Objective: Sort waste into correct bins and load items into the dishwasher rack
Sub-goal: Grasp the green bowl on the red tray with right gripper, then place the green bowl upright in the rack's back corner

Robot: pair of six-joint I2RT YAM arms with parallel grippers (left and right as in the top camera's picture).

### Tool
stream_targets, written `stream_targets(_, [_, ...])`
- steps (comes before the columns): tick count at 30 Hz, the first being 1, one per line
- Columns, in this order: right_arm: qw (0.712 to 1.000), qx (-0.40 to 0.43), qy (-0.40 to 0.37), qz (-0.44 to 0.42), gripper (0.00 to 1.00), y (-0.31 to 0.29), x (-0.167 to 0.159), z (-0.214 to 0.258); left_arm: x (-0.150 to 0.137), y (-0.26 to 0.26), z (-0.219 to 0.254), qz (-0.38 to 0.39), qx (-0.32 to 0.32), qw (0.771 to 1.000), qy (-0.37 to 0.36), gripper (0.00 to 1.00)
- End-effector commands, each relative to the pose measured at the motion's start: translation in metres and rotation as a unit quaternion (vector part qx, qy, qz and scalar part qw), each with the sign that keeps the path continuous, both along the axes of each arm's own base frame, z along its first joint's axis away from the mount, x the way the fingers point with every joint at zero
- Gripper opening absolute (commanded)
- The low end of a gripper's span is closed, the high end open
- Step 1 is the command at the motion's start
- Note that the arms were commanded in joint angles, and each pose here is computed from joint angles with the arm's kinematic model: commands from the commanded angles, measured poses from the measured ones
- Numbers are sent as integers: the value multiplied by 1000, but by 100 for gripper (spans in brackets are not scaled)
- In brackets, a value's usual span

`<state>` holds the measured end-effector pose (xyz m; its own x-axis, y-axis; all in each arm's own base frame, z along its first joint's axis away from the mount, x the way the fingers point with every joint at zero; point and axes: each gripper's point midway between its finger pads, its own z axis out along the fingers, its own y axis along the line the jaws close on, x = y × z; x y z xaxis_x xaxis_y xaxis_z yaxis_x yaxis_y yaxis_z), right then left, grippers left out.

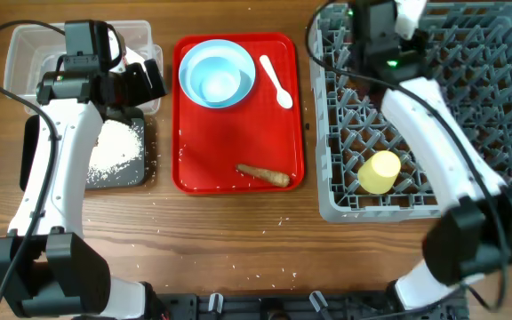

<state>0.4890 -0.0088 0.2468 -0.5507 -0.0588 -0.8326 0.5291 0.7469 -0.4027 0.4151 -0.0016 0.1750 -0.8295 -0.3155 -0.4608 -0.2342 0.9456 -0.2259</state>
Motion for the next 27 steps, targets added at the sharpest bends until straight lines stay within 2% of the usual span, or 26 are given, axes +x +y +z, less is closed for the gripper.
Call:
stream_targets(1, [979,-181,93,-32,4,-15,14,-12,1,4,5,4,5,1000,-7,100])
stream_targets(4, [966,-229,120,-7,4,-8,39,-29,1,4,5,4,5,1000,-7,100])
stream_targets(9, [964,-234,122,34,4,16,54,-48,0,4,4,4,5,1000,-7,100])
stream_targets(14, [961,-232,128,75,4,41,56,-56,0,4,4,4,5,1000,-6,100])
stream_targets(27, [954,-251,156,55,4,38,56,-86,0,0,4,-3,-6,1000,-7,100])
